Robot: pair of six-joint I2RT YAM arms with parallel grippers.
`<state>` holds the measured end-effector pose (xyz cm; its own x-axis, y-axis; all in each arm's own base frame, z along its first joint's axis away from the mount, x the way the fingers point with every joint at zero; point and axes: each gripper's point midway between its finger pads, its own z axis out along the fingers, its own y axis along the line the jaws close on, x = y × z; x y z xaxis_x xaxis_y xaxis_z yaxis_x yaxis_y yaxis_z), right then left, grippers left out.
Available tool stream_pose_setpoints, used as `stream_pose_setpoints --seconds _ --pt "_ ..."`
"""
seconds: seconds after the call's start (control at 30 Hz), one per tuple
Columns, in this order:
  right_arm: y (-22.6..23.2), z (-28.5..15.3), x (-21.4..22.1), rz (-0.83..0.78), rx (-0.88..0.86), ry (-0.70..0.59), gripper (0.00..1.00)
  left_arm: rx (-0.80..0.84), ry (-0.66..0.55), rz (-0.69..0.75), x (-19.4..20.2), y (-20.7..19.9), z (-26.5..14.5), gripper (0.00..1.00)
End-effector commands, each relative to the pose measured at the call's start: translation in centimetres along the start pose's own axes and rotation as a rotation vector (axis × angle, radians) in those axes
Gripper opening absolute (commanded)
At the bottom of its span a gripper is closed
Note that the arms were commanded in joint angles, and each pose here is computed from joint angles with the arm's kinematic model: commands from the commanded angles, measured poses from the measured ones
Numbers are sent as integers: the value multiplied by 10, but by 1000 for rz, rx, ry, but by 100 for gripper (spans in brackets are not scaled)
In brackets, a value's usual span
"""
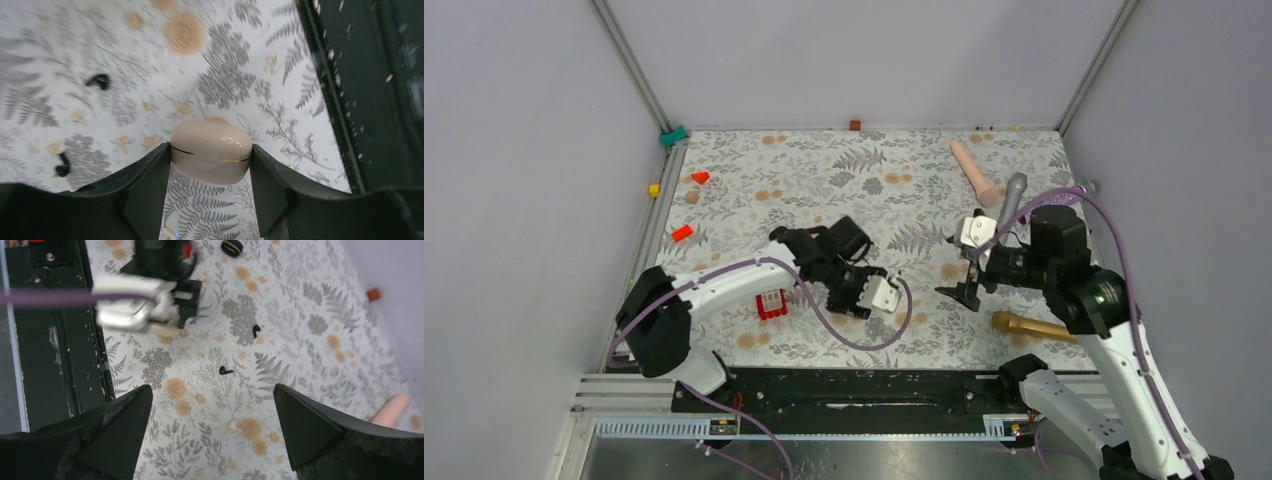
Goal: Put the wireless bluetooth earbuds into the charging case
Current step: Pick up the charging case from the corner of the board, then pass from the left arm to the right
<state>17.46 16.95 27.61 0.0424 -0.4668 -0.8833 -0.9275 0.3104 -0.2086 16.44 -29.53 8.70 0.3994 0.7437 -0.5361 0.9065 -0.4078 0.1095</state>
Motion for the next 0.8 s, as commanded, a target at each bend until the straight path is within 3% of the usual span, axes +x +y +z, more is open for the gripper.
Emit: stream_pose_setpoints --seconds 0.0,0.17,0.37,0.77 --pt "36 -32 -21 -194 -118 -38 100 56 -326 -82 -68 -2 -47 25" --pt "70 -41 -14 -306 -270 -71 99 173 -494 -179 -94 -13 -63 25" --pt "78 -12 -7 -321 -392 -169 93 302 -637 -269 -112 -20 -78 25" --pt "77 43 -13 -309 -538 -172 90 436 -711 -355 -109 -20 -75 25"
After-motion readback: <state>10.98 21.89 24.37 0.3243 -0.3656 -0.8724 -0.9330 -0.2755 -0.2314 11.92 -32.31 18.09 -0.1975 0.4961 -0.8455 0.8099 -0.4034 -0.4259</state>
